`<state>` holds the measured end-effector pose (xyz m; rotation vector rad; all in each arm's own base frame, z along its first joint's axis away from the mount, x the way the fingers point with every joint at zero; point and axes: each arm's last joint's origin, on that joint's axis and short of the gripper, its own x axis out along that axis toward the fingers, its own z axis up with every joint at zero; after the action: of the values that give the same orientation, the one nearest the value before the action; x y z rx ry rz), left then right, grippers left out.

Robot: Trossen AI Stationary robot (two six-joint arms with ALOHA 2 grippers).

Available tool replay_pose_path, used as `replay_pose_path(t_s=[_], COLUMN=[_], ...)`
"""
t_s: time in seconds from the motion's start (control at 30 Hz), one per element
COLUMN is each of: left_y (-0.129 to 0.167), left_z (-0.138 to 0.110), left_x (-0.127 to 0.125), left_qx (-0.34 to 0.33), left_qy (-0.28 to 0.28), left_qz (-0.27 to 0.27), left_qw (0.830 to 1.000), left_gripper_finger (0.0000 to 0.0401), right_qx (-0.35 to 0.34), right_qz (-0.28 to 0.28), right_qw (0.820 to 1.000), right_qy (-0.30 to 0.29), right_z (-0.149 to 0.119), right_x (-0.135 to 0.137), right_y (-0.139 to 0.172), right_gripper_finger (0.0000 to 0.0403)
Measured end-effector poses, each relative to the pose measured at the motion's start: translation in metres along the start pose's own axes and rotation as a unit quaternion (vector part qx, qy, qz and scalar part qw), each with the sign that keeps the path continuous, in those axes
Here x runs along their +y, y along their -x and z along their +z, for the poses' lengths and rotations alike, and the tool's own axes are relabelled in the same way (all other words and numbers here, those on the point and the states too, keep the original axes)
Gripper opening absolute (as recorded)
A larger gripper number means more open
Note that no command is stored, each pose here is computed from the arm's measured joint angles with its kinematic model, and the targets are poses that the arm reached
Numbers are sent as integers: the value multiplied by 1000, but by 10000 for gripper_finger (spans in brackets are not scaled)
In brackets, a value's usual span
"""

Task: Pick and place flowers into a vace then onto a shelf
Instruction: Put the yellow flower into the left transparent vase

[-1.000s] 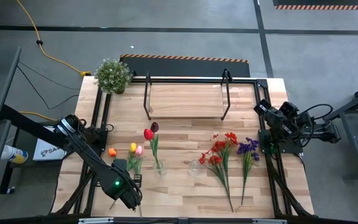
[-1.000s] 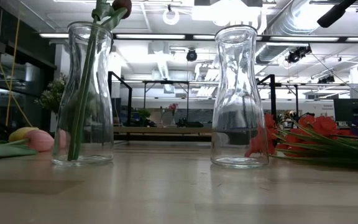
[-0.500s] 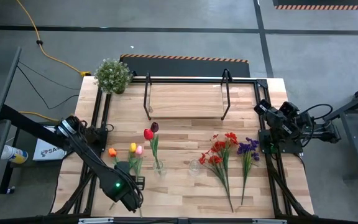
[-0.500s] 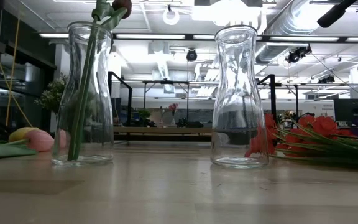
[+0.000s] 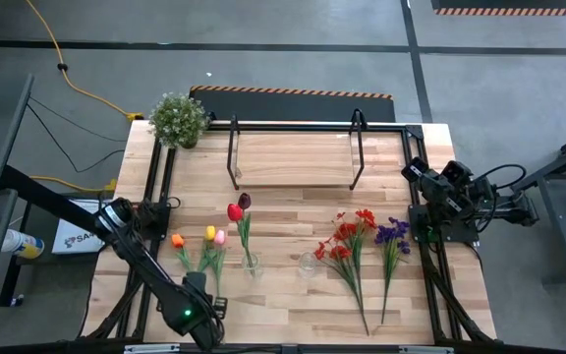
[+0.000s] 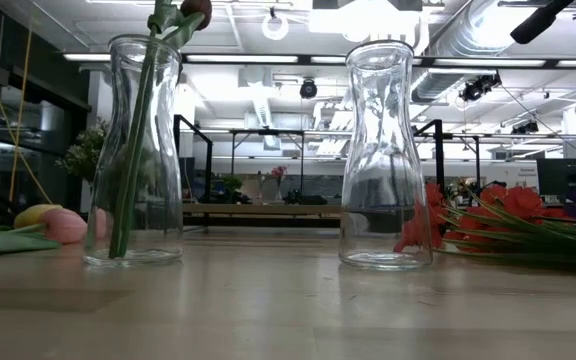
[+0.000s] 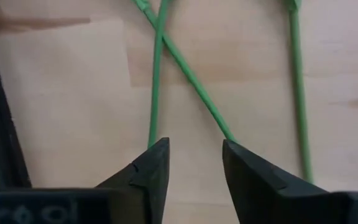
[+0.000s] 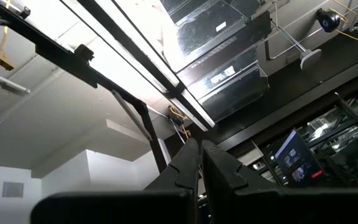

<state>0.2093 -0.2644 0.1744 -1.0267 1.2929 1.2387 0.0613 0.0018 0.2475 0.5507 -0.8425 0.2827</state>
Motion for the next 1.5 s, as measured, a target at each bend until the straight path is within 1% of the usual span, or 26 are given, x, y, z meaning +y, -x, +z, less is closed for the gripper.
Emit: replay_pose_path(t_s=[0.17,0.37,0.47,0.63,0.8,0.93,1.03,1.13,1.2,1.37,1.43,1.5], left_y=[0,-3,-10,-29,-41,-43,-44,-45,-44,-39,-37,-35], left_z=[1,-4,-2,-1,4,5,5,4,4,2,1,0], left_x=[5,13,16,16,19,20,20,19,19,17,16,16], left_qx=[-14,-22,-25,-9,-2,-2,-2,1,2,4,4,1], left_qy=[-6,-22,-24,-26,-30,-33,-34,-34,-34,-31,-29,-24], left_qz=[14,21,27,11,4,5,4,3,0,-1,-1,2], left_qw=[1000,999,999,1000,1000,999,999,999,999,1000,1000,1000], left_gripper_finger=[167,173,179,184,180,171,155,127,101,23,20,29], right_qx=[0,2,2,2,2,1,1,1,1,1,2,2], right_qz=[0,3,3,4,4,2,2,1,1,0,0,0], right_qw=[1000,1000,1000,1000,1000,1000,1000,1000,1000,1000,1000,1000], right_qy=[0,0,0,0,0,0,0,0,0,1,1,1], right_z=[0,0,0,0,0,0,0,0,0,0,0,0], right_x=[0,0,0,0,0,0,0,0,0,0,0,0], right_y=[0,0,0,0,0,0,0,0,0,0,0,0], right_gripper_finger=[12,12,12,12,12,12,12,12,12,12,12,12])
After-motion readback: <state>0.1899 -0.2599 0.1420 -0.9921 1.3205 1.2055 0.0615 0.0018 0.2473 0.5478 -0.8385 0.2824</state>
